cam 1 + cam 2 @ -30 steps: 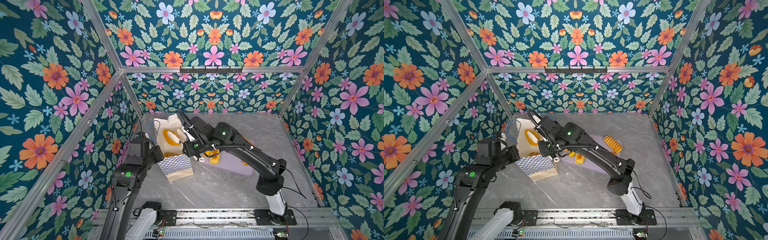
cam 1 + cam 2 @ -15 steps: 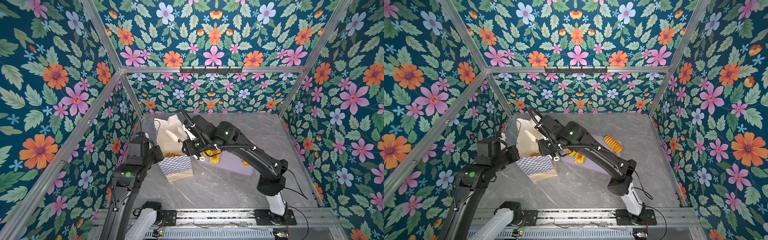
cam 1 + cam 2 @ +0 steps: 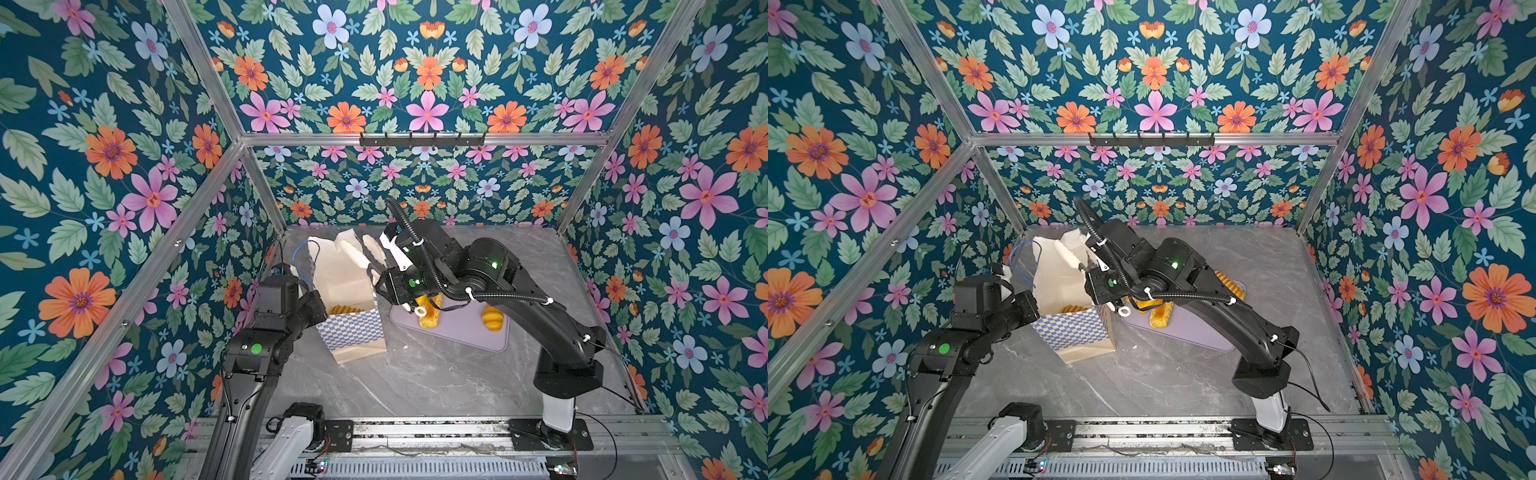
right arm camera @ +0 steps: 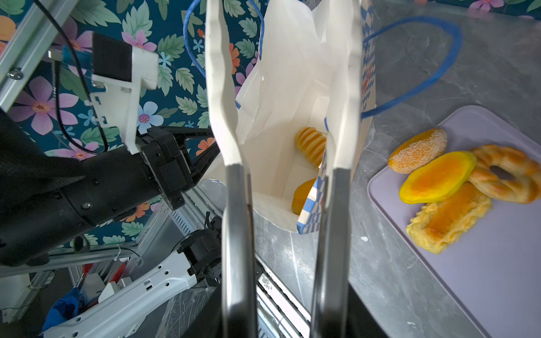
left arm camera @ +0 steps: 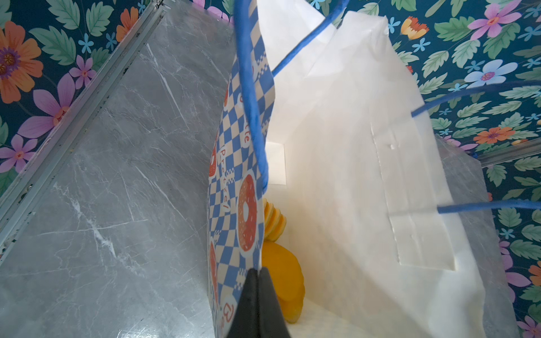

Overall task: Place the fake bread into the paper bag
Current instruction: 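Move the empty tongs back to the tray toward the twisted bread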

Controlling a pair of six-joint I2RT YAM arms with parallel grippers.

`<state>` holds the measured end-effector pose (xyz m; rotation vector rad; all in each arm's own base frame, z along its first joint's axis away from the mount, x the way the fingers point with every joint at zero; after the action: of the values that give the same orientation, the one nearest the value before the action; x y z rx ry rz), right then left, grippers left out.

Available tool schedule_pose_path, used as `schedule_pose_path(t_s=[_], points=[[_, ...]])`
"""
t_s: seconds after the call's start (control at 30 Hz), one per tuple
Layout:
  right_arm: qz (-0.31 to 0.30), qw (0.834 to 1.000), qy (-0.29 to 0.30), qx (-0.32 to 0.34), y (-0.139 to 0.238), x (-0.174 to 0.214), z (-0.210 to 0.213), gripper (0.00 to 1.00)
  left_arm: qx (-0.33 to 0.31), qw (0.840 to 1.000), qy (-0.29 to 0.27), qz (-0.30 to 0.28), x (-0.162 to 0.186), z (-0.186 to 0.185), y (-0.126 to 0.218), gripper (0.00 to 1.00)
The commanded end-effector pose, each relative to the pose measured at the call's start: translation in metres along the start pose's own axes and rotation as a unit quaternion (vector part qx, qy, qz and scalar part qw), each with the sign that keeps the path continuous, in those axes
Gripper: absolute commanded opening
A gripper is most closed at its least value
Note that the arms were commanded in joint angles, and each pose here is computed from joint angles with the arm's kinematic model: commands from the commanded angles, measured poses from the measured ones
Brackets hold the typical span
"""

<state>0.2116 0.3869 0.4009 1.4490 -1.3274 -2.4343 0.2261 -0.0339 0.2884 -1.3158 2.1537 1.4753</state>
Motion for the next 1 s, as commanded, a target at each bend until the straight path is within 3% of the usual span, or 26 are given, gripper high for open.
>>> schedule_pose_path(t_s=[0.0, 0.23, 0.43, 0.67, 0.97], points=[[-0.031, 0.999, 0.013, 0.031, 0.015, -0.007, -0.01, 0.45, 0.0, 1.0, 0.0, 0.001, 0.0, -0.001, 0.001, 0.03], [-0.054, 0.996, 0.007, 0.067, 0.04, -0.006, -0.034, 0.45, 0.002, 1.0, 0.0, 0.001, -0.001, -0.001, 0.002, 0.03], [-0.071, 0.994, -0.039, 0.069, 0.061, 0.006, -0.065, 0.45, 0.003, 1.0, 0.0, 0.002, -0.001, -0.002, 0.003, 0.03], [-0.074, 0.986, -0.136, 0.064, 0.063, 0.041, -0.121, 0.46, 0.003, 1.0, -0.001, 0.001, -0.001, -0.002, 0.004, 0.03], [-0.051, 0.961, -0.269, 0.043, 0.042, 0.105, -0.184, 0.45, 0.004, 1.0, 0.0, 0.004, -0.001, -0.003, 0.003, 0.03]])
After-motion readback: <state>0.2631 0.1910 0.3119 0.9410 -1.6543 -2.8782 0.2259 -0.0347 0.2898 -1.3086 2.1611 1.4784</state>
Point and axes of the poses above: each gripper's point midway between its finger pads, its own y axis back along the fingers, its own z axis along the line the jaws close on, x = y × z, the point moved 2 cm from there along y, back along the fingers, and after that the axes turned 13 degrees about y, right-handed, at the moved point
